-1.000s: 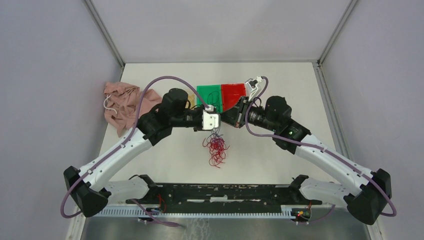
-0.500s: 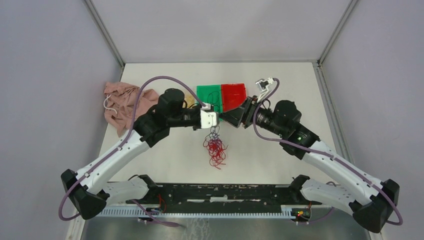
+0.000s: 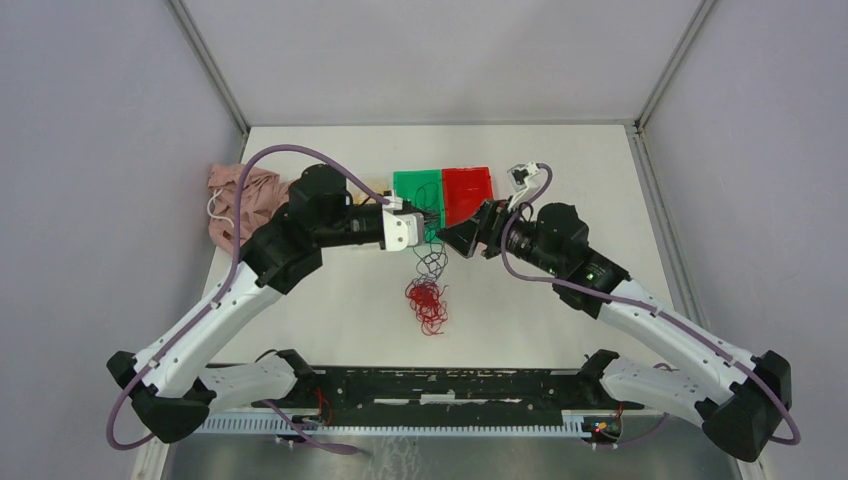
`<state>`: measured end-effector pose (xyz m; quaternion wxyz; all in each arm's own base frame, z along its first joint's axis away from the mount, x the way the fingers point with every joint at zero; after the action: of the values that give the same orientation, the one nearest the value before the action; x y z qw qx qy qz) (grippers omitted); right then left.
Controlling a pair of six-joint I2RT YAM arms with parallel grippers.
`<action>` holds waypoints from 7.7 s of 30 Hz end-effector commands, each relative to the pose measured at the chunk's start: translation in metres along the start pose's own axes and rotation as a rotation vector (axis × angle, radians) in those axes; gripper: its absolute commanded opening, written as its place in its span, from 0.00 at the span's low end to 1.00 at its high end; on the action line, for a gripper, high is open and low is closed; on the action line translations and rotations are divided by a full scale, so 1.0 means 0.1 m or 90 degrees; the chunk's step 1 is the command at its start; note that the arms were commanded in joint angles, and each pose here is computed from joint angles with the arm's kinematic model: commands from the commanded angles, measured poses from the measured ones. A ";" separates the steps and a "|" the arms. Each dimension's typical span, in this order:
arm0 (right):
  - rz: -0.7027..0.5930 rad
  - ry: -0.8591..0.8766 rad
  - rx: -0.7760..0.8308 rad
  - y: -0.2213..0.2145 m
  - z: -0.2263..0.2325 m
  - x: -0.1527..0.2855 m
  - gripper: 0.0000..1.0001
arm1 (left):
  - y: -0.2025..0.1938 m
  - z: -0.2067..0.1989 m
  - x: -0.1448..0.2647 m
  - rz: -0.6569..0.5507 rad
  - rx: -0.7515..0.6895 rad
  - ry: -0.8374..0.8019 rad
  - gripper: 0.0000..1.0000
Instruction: Untangle the cables
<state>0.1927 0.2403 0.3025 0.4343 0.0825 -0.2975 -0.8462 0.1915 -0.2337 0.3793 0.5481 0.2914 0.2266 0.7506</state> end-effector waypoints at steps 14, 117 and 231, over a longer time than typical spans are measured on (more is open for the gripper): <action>0.011 0.091 -0.014 -0.07 0.13 -0.22 0.52 | 0.33 0.29 0.03 -0.047 -0.040 0.024 0.03; -0.136 -0.236 0.028 -0.04 -1.07 0.46 0.85 | -2.43 1.07 -0.77 0.450 -0.127 0.232 0.03; 0.185 -0.283 0.129 0.23 -0.68 -1.28 0.68 | -1.19 0.03 0.75 0.301 0.200 0.022 0.99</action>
<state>0.3483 0.3146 0.1984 0.4712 -0.1518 -0.4853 -0.7208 0.2576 -0.1291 0.2954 0.2861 0.4619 0.2696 0.7950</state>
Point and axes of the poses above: each gripper's point midway between its finger pads, its own x axis back along the fingers, its own z axis along the line the jaws close on, y = z × x, the point moved 6 cm from there along x, back along the fingers, and after that the axes turned 12 degrees about -x, right-handed, at the moved point
